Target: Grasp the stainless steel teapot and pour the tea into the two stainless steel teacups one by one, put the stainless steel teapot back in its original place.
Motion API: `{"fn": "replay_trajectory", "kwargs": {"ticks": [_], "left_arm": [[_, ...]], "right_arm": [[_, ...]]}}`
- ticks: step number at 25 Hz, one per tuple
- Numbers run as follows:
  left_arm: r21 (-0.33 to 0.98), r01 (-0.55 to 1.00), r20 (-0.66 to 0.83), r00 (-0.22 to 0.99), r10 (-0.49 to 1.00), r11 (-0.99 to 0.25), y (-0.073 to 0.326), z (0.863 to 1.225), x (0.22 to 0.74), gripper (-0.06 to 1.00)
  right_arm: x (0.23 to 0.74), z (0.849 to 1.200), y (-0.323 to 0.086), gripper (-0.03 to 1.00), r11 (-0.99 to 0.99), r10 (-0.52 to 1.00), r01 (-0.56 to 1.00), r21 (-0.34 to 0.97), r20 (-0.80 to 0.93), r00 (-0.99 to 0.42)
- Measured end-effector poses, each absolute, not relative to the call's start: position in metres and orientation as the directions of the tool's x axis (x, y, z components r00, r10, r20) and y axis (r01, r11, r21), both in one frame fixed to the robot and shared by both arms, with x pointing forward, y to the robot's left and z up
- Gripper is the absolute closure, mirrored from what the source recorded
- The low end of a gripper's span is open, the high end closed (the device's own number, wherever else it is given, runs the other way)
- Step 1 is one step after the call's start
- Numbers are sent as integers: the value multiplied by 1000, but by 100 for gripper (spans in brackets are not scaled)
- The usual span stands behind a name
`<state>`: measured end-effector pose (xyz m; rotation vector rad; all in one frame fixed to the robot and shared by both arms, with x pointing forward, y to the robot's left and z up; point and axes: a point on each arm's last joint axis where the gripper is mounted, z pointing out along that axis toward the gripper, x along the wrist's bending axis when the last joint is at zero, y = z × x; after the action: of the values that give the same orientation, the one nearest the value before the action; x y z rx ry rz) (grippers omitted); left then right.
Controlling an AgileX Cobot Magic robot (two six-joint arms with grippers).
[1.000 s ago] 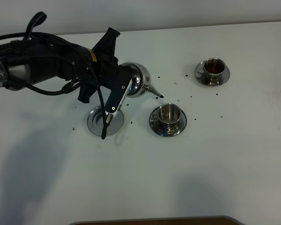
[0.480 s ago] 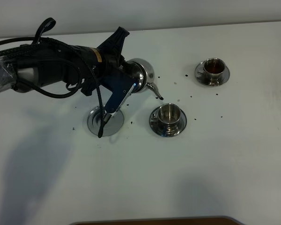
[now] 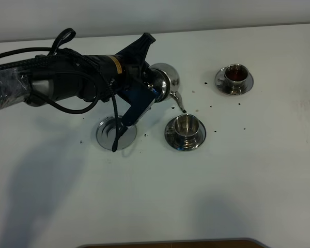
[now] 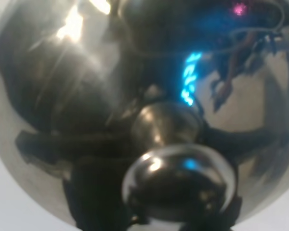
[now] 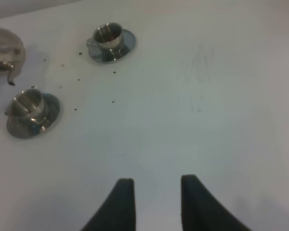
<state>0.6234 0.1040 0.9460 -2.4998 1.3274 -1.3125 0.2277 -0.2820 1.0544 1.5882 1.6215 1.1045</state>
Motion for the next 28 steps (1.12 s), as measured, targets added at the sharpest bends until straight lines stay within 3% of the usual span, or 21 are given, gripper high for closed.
{"fn": "replay_trajectory", "kwargs": {"ticks": [28], "left_arm": [[-535,-704,623,44,-781,-466,91,937,628,70]], "right_arm": [[228,1054,-282,73,-66,987,480,875,128,-97]]}}
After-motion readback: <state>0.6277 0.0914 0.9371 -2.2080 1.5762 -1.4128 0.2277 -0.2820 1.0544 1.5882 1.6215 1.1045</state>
